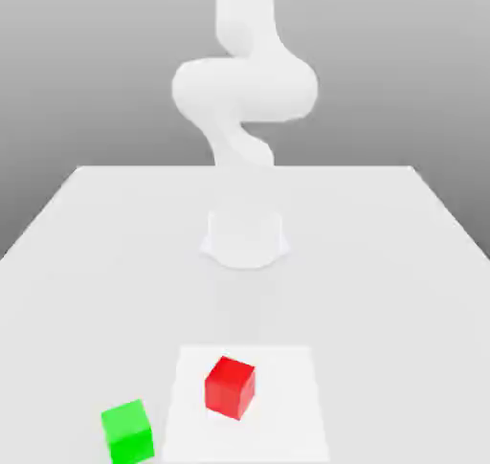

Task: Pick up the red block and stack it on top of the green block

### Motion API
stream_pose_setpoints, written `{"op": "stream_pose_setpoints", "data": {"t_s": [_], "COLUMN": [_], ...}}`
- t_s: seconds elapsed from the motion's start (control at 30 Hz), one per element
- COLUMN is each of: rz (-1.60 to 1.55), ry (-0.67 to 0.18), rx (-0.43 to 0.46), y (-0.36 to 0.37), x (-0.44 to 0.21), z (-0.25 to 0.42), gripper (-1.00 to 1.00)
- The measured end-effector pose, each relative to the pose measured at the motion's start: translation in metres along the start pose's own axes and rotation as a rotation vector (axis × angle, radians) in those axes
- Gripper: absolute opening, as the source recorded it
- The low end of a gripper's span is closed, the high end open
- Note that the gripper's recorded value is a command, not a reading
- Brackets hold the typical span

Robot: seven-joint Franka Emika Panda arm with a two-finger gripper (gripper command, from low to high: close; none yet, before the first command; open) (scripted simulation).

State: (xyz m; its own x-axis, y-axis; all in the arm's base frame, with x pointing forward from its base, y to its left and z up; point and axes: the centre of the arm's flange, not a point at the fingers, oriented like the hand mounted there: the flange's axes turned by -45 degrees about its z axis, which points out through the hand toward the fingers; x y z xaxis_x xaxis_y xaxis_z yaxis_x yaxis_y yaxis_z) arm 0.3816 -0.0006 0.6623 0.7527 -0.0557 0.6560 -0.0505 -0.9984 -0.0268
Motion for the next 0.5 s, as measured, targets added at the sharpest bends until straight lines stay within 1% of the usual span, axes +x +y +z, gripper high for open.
{"op": "stream_pose_setpoints", "data": {"t_s": [0.23,0.5], "rz": [0.121,0.260], "ry": [-0.239,-0.501], "rx": [-0.051,-0.114], "y": [0.008,0.022], "x": [-0.052,-0.164], "z": [0.159,0.295], "gripper": [0.00,0.00]}}
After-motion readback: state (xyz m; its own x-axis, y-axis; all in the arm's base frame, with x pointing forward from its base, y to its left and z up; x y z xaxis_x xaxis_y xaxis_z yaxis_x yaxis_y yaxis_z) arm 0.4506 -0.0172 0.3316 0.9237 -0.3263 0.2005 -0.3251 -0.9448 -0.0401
